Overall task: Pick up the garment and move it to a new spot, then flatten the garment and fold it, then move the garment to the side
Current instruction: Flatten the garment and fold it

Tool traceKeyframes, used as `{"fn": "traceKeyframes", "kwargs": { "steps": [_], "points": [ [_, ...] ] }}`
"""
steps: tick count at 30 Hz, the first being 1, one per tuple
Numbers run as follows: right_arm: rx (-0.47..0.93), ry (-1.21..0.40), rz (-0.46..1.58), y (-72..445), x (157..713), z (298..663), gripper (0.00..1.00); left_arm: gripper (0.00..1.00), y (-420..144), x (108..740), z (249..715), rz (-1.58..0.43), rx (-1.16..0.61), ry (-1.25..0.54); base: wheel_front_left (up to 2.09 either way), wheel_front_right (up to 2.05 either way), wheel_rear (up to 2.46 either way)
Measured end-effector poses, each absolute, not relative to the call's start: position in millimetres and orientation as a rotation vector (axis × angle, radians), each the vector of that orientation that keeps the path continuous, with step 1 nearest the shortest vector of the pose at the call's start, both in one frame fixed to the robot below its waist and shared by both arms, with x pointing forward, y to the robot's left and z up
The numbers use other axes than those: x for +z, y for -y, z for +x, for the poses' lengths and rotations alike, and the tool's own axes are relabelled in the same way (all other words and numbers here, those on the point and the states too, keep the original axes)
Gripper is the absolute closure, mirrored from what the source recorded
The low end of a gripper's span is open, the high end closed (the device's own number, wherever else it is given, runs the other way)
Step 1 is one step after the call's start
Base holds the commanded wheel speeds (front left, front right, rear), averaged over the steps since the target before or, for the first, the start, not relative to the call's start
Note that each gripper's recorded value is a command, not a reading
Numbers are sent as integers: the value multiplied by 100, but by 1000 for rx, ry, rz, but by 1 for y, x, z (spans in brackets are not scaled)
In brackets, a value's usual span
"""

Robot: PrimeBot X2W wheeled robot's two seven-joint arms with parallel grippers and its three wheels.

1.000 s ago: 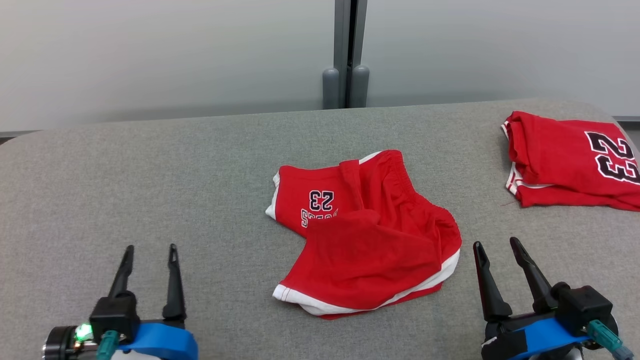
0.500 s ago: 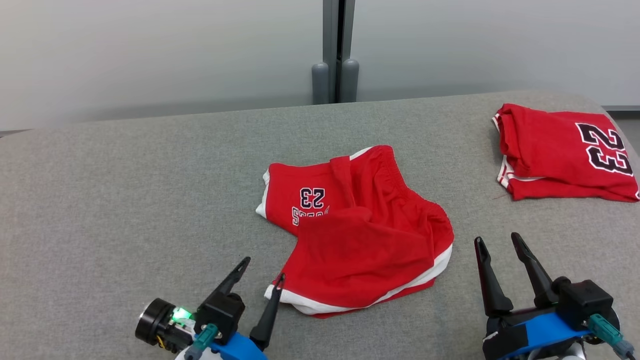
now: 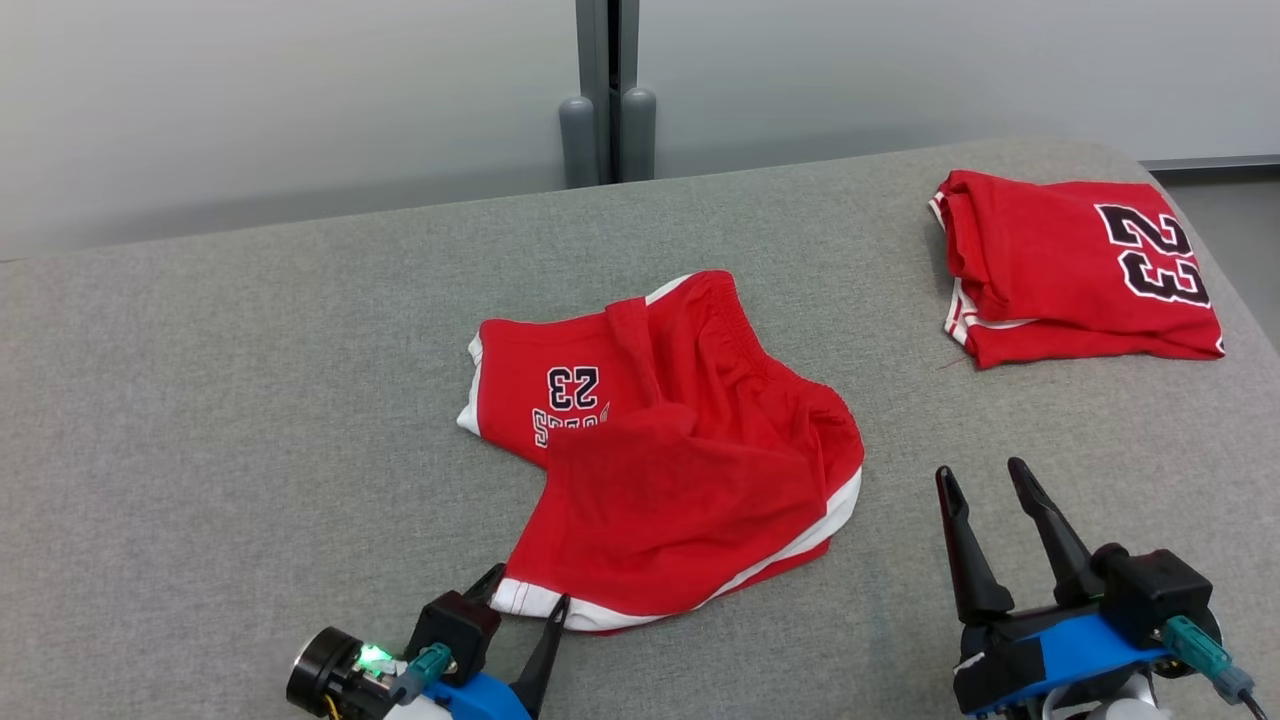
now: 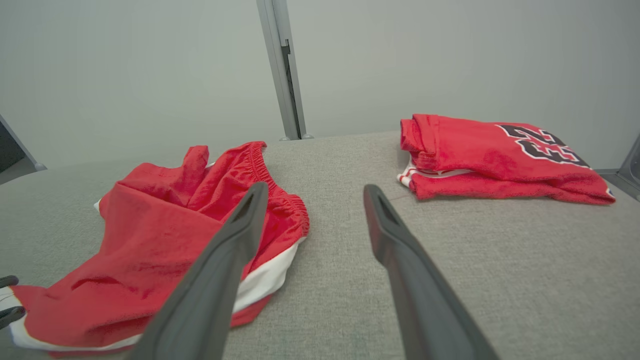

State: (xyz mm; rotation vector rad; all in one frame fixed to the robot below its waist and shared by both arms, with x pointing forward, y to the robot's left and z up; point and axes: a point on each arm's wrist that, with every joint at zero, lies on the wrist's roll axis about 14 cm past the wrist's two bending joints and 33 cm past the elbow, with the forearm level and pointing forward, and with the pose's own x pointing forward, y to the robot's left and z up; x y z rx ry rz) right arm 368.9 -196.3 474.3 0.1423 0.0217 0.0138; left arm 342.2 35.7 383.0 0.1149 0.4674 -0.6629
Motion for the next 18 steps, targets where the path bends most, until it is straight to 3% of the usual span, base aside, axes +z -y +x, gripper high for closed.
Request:
{"fn": "traceKeyframes", "kwargs": {
  "steps": [3,4,6,7,18],
  "points": [
    [7,-23,141,199,474,369,0,0,-34,374,340,104,-664,-497,0,0,0],
    [5,-23,142,199,474,369,0,15,-32,373,340,85,-662,-504,0,0,0],
    [3,-25,144,200,473,368,0,84,-31,368,340,84,-658,-517,0,0,0],
    [2,-26,143,200,472,368,0,100,-32,365,338,80,-655,-529,0,0,0],
    [45,-16,146,188,475,372,0,100,-65,393,354,-16,-467,-381,0,0,0]
  ]
}}
